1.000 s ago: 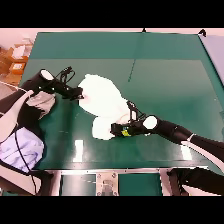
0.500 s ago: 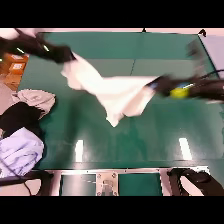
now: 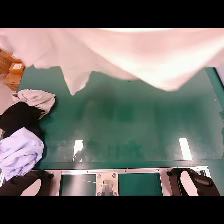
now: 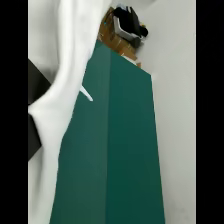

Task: Fold the shirts.

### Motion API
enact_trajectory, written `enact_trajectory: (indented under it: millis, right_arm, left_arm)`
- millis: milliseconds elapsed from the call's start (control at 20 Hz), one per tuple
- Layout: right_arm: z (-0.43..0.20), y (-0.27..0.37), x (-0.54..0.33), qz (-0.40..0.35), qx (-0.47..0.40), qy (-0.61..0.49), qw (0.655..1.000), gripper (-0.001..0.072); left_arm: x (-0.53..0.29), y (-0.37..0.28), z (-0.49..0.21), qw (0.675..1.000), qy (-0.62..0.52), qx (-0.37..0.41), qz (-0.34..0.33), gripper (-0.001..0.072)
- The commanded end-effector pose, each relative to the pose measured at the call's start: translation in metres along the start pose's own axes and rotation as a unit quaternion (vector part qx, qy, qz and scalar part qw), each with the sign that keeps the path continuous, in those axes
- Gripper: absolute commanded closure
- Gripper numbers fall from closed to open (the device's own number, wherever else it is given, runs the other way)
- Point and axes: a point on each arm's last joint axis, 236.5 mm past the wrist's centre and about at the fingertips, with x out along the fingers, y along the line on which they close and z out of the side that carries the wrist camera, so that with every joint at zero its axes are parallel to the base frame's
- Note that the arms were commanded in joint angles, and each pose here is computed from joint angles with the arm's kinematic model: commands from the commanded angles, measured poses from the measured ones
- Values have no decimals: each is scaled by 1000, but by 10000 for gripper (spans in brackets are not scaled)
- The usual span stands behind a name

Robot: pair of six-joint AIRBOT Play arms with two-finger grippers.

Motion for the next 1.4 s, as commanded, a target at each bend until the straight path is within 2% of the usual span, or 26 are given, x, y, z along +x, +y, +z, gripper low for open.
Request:
enact_trajectory:
  millis: [0,200,400,550,700,800,900,950,1000,1050,1100,1150,1200,1300,1350]
  right_arm:
    - [3,18,-20,-3,-30,-18,999,698]
    - [-25,-9,1,-8,13,23,1000,698]
    - [-122,-103,70,-37,151,113,981,697]
    - [-214,-190,117,-98,254,164,948,697]
    - [-290,-258,155,-147,333,207,908,697]
    - [-317,-290,183,-154,372,218,889,697]
    - [-330,-312,205,-152,389,235,878,696]
    - [-331,-319,214,-148,390,242,876,696]
    - [-326,-324,222,-141,388,245,877,694]
    - [-317,-327,227,-132,381,247,881,636]
    - [-302,-329,227,-122,361,248,891,502]
    - [-287,-331,223,-111,333,252,902,401]
    - [-274,-334,213,-103,308,269,907,353]
    - [-261,-347,177,-110,273,319,901,320]
    - [-260,-355,158,-122,277,336,892,246]
  left_arm:
    - [-40,-28,16,999,-40,22,0,681]
    - [-11,-7,-8,1000,4,-3,1,681]
    - [89,65,-94,988,130,-78,4,681]
    - [189,121,-199,965,209,-156,-18,681]
    - [290,150,-321,931,254,-255,-57,680]
    - [334,159,-381,909,252,-324,-76,680]
    - [353,163,-404,889,239,-380,-90,678]
    - [353,167,-407,889,239,-380,-89,525]
    - [350,170,-402,895,237,-366,-93,149]
    - [344,174,-394,897,238,-359,-102,23]
    - [333,177,-382,897,246,-347,-122,23]
    - [317,182,-373,893,260,-339,-140,22]
    - [298,188,-366,885,283,-336,-152,22]
    - [253,209,-369,861,353,-338,-142,23]
    - [227,218,-378,840,396,-347,-129,23]
